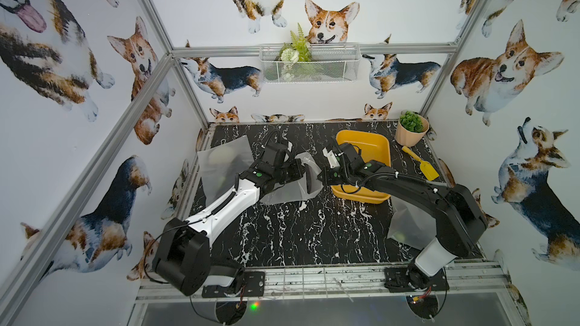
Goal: Place the eggplant in a zip-top bag and seal the zipper
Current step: Adjust the zipper food storage bag at the center of the board.
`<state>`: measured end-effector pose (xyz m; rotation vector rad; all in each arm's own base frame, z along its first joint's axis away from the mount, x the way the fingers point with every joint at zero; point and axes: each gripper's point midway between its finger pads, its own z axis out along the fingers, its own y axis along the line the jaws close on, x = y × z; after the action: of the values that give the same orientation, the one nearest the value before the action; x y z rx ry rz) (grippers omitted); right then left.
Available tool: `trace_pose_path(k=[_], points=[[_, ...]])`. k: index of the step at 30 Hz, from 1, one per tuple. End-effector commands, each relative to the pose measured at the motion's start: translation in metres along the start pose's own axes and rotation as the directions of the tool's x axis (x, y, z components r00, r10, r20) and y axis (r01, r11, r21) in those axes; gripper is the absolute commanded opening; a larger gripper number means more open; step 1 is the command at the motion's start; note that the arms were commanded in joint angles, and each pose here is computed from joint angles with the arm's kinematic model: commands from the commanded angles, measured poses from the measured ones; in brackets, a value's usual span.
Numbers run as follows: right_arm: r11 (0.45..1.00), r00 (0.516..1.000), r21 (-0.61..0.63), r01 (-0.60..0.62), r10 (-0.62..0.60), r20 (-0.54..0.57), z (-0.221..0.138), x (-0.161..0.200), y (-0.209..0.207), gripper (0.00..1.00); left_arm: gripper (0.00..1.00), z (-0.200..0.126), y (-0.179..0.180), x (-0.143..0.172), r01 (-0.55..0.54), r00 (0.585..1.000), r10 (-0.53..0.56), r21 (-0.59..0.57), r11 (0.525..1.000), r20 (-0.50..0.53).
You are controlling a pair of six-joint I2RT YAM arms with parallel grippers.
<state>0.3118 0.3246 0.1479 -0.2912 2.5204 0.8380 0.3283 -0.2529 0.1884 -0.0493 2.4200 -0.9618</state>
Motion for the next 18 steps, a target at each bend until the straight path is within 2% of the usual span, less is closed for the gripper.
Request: trace_pose_path(k=[1, 4, 7, 11, 13, 14, 16, 18], points=[[1.0, 0.994, -0.02, -0.016, 0.018, 0.109, -0.015, -0.024, 0.011, 0.09, 0.0, 0.002, 0.02, 0.016, -0.123, 0.99, 0.111, -0.137, 0.983, -0.088], [0.999, 0.981, -0.036, -0.016, 0.023, 0.191, -0.03, -0.039, 0.017, 0.05, 0.0, 0.005, 0.037, 0.03, -0.198, 0.974, 0.165, -0.232, 0.952, -0.156], [0.996, 0.985, -0.085, -0.011, 0.025, 0.173, -0.026, -0.038, 0.027, 0.07, 0.0, 0.009, 0.044, 0.036, -0.223, 0.966, 0.176, -0.265, 0.938, -0.189], [0.997, 0.996, -0.077, 0.021, -0.014, 0.09, -0.008, -0.019, 0.033, 0.14, 0.0, 0.008, 0.022, 0.026, -0.214, 0.973, 0.192, -0.183, 0.96, -0.128], [0.993, 0.998, -0.114, 0.034, -0.028, 0.054, -0.005, -0.011, 0.04, 0.18, 0.0, 0.007, 0.01, 0.021, -0.221, 0.973, 0.208, -0.132, 0.966, -0.104], [0.992, 0.998, -0.122, 0.041, -0.035, 0.049, -0.006, -0.01, 0.043, 0.19, 0.0, 0.006, 0.009, 0.019, -0.238, 0.968, 0.224, -0.136, 0.962, -0.111], [0.985, 0.997, -0.16, 0.068, -0.061, 0.047, -0.014, -0.009, 0.053, 0.25, 0.0, 0.003, 0.007, 0.016, -0.309, 0.947, 0.287, -0.158, 0.938, -0.144], [0.978, 0.995, -0.189, 0.089, -0.08, 0.055, -0.028, -0.012, 0.06, 0.32, 0.0, -0.004, 0.006, 0.01, -0.349, 0.934, 0.329, -0.165, 0.923, -0.136]])
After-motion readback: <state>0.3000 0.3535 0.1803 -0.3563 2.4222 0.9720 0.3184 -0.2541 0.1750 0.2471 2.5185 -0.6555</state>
